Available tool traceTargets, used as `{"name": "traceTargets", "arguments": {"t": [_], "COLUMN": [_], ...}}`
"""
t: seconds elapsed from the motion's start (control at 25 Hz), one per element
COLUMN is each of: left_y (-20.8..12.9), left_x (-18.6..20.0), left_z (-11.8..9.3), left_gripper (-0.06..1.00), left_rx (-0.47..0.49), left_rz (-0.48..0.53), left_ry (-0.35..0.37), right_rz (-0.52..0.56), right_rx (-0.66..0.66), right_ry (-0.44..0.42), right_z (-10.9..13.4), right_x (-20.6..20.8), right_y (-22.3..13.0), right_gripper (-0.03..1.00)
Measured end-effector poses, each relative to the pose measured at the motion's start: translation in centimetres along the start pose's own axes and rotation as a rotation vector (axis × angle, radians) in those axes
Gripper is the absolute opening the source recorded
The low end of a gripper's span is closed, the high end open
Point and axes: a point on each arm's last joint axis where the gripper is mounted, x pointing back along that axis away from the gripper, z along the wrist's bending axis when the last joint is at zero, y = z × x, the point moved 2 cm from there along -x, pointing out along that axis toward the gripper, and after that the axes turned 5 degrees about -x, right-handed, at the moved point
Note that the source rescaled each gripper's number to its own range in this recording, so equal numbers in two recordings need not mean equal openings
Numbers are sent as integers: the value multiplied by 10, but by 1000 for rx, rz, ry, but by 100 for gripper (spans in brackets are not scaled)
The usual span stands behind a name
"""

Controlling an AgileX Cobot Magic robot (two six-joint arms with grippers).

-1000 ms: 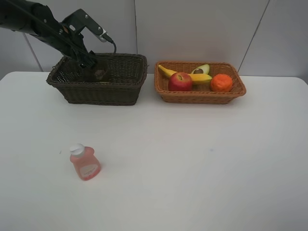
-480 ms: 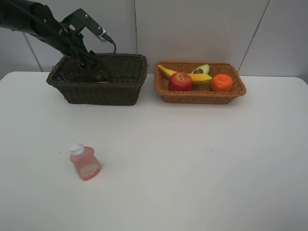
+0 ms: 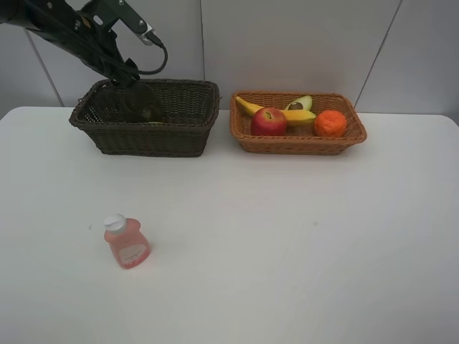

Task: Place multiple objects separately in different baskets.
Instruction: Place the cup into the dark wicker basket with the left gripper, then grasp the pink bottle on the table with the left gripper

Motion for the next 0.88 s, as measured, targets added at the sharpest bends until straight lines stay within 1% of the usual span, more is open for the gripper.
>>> {"name": "traceTargets", "arguments": {"t": [0.28, 0.4, 0.6, 0.68, 0.88], "left_y": [3, 1, -13, -17, -29], "left_x": [27, 41, 65, 77, 103], "left_z": [3, 1, -9, -12, -22], "left_gripper": [99, 99, 99, 99, 99], "left_rx": [-1, -18, -61, -65, -49], "left_rz": [43, 59, 96, 104, 150], "left_ry": [-30, -42, -74, -80, -127], "right_rz": [0, 0, 0, 0, 0], "right_rx": [0, 0, 0, 0, 0], "right_ry": [0, 0, 0, 0, 0], "right_z": [0, 0, 0, 0, 0], "right_x": [0, 0, 0, 0, 0], "right_y": [0, 0, 0, 0, 0], "right_gripper": [85, 85, 85, 85, 85]}}
